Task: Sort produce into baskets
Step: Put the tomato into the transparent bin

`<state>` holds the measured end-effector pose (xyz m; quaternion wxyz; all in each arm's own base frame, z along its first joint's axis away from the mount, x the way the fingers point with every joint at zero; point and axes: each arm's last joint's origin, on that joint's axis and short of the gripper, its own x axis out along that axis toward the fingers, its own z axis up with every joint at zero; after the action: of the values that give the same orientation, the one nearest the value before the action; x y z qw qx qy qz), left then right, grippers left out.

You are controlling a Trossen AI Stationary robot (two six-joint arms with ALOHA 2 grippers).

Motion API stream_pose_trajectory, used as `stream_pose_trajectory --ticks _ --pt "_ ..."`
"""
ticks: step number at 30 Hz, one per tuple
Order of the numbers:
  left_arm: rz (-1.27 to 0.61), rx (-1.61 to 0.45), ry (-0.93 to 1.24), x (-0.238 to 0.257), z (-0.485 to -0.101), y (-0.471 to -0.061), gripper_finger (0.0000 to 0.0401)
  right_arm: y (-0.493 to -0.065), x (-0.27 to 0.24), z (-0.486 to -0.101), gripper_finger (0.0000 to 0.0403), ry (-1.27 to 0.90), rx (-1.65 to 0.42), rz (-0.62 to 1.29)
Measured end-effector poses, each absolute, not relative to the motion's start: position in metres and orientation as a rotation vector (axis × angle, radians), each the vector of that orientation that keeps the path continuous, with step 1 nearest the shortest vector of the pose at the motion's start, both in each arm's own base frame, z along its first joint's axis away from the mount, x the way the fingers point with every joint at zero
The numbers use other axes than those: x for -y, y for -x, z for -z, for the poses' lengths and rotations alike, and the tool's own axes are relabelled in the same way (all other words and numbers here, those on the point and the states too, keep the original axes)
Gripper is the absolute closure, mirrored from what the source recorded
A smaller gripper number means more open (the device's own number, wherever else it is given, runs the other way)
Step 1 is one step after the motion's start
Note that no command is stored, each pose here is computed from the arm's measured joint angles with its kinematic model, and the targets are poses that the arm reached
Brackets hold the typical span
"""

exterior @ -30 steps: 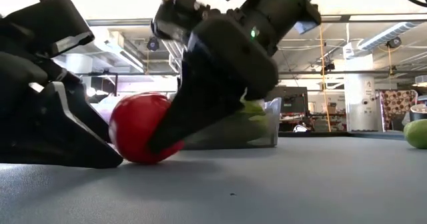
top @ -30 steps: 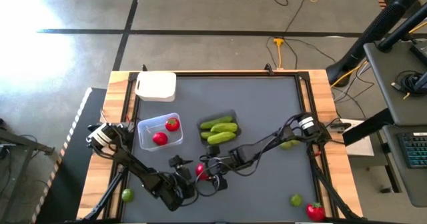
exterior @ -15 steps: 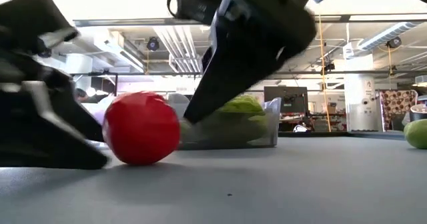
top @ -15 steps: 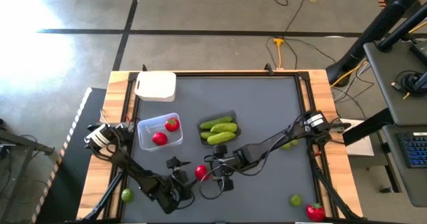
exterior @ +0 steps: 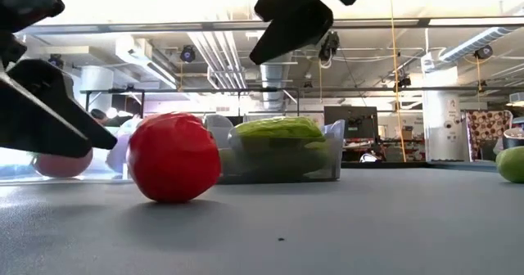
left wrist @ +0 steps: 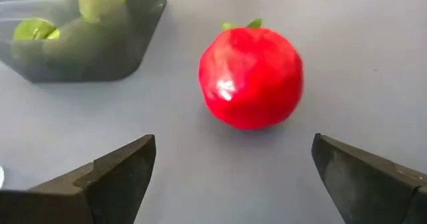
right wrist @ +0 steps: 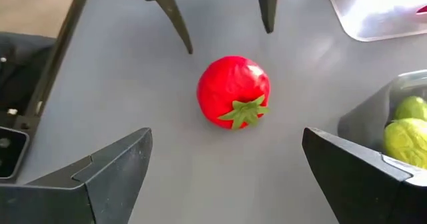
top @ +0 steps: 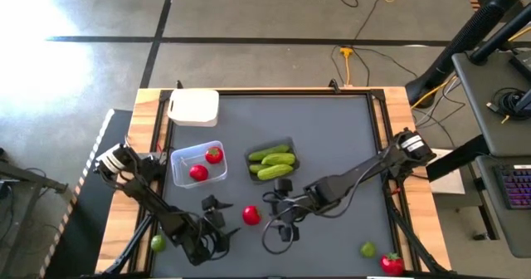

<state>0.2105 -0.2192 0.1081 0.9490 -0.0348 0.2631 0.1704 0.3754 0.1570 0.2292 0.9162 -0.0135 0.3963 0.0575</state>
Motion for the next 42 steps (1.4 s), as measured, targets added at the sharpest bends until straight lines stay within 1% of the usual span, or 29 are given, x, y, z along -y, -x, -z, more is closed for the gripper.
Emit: stream_pose_trajectory --ticks 3,6,16,21,26,33,39,42 --pt "-0.345 -0.508 0.099 0.217 -0.105 -0.209 0.0019 -0.374 -0.159 -0.231 0.0023 0.021 -0.812 -0.121" --pt "-0.389 -0.439 0.105 0.216 -0.107 -0.21 0.0019 -0.374 -0.159 -0.23 0.0023 0.023 -0.814 -0.12" --pt "-0.423 -0.446 0.094 0.208 -0.096 -0.228 0.001 -0.375 -0.158 -0.228 0.0023 0.035 -0.812 -0.097" --pt "-0.382 -0.433 0.07 0.211 -0.099 -0.233 0.001 -0.374 -0.158 -0.227 0.0023 0.036 -0.827 -0.092" --pt "-0.406 -0.417 0.06 0.206 -0.095 -0.242 0.001 -0.373 -0.158 -0.226 0.0023 0.027 -0.835 -0.086" --pt "-0.314 -0.35 -0.019 0.211 -0.089 -0.261 0.001 -0.373 -0.157 -0.224 0.0023 -0.004 -0.842 -0.069" --pt "-0.373 -0.335 -0.003 0.199 -0.08 -0.273 0.0009 -0.372 -0.157 -0.221 0.0023 -0.002 -0.851 -0.069" --pt "-0.363 -0.336 -0.003 0.2 -0.08 -0.281 0.0009 -0.369 -0.157 -0.216 0.0023 0.005 -0.868 -0.072"
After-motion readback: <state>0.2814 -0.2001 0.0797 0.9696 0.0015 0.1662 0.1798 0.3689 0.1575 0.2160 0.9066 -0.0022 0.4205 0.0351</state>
